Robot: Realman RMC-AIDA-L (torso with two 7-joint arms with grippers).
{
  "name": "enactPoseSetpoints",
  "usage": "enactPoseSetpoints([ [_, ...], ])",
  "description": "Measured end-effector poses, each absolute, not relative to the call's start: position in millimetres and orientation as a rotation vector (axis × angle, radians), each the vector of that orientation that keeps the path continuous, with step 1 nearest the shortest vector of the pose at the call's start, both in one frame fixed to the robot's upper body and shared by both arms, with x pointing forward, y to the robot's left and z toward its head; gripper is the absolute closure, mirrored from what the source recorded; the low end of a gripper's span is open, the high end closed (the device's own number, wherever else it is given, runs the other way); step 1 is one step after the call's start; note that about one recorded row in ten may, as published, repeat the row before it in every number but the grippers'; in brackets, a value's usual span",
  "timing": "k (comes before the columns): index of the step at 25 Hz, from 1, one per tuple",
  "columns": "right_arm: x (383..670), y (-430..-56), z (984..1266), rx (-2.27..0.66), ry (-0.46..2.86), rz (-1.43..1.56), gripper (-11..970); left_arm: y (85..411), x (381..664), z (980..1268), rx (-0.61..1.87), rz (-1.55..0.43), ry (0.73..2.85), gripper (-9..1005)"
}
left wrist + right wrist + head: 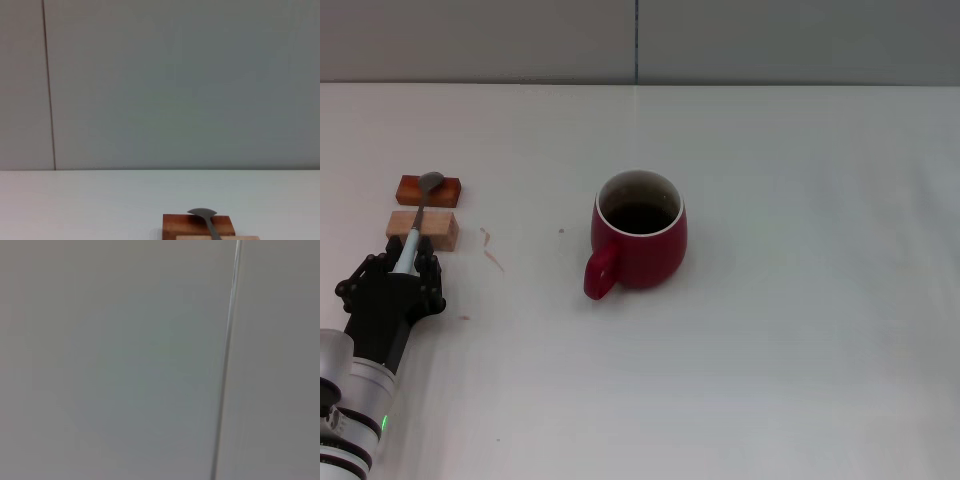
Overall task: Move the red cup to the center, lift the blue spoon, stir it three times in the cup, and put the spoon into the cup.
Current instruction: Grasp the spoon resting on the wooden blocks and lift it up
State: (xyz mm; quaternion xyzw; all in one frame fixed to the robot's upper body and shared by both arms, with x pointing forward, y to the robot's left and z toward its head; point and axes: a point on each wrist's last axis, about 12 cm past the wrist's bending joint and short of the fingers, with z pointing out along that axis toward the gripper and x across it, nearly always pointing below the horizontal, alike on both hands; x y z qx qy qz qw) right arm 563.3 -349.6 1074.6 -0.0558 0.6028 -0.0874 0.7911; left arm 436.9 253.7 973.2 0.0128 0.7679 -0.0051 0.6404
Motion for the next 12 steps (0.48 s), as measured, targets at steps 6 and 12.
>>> enactPoseSetpoints([
  [6, 563.3, -349.3, 1074.6, -0.12, 1.297, -0.187, 198, 253.6, 437.3, 973.4, 0.03, -0.012, 1.75, 708],
  [12, 563.4, -348.9, 1074.5, -0.119, 1.297, -0.185, 198, 253.3, 438.5, 973.8, 0.037, -0.009, 1.748, 732],
])
